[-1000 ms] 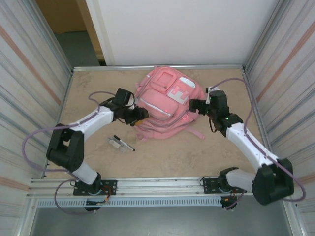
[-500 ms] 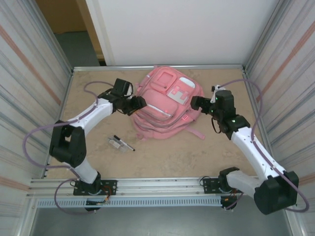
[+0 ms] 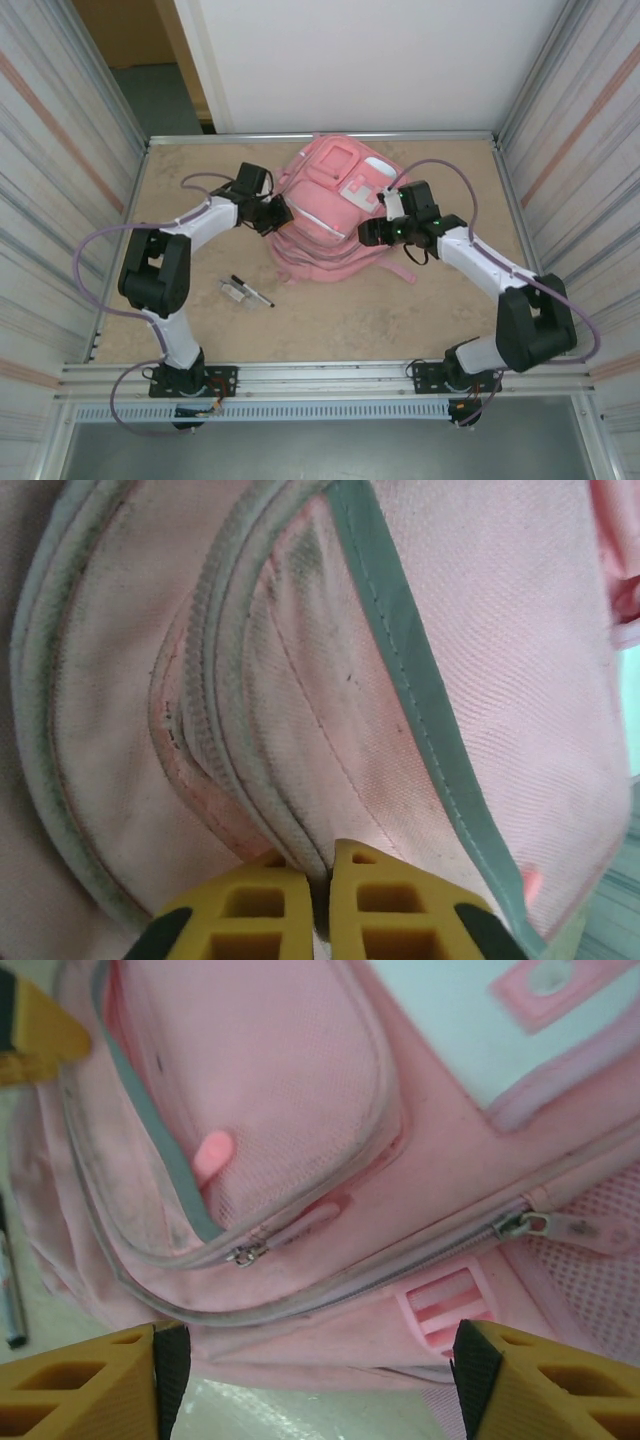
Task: Pack the student bag
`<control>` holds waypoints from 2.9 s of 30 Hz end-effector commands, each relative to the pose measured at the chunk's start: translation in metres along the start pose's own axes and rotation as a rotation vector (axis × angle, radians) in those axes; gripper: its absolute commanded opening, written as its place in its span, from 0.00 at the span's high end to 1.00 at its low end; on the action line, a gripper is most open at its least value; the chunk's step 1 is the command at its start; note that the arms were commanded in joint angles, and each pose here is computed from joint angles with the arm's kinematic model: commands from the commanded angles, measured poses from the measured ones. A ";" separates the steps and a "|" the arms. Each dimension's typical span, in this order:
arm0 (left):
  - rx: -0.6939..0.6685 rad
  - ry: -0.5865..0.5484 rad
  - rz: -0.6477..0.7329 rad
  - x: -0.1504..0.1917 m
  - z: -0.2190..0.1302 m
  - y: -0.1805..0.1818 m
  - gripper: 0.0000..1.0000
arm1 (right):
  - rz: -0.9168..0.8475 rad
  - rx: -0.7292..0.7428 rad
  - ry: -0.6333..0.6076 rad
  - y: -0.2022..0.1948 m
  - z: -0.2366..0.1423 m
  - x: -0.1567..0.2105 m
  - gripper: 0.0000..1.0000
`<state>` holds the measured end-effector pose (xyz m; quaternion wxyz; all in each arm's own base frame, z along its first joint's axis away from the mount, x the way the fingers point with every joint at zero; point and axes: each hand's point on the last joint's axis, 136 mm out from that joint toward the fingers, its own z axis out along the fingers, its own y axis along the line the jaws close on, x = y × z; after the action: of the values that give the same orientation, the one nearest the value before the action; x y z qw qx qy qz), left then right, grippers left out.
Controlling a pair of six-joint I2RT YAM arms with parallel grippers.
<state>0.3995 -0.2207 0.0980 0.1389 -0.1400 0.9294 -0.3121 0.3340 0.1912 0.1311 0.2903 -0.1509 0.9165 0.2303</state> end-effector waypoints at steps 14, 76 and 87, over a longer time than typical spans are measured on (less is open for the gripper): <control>0.154 0.121 0.029 0.014 -0.028 -0.047 1.00 | -0.420 -0.231 0.071 0.024 0.040 -0.007 0.27; 0.205 0.072 -0.156 0.038 0.004 -0.030 0.93 | -0.096 -0.408 0.156 0.138 0.076 0.046 0.62; 0.135 -0.021 0.281 0.045 -0.060 -0.049 0.61 | -0.229 -0.264 -0.123 0.099 0.000 0.037 0.46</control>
<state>0.3636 -0.2334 0.1376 0.1621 -0.1025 0.9083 -0.3718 0.2541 0.2831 0.1212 0.2663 -0.2729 0.8532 0.3559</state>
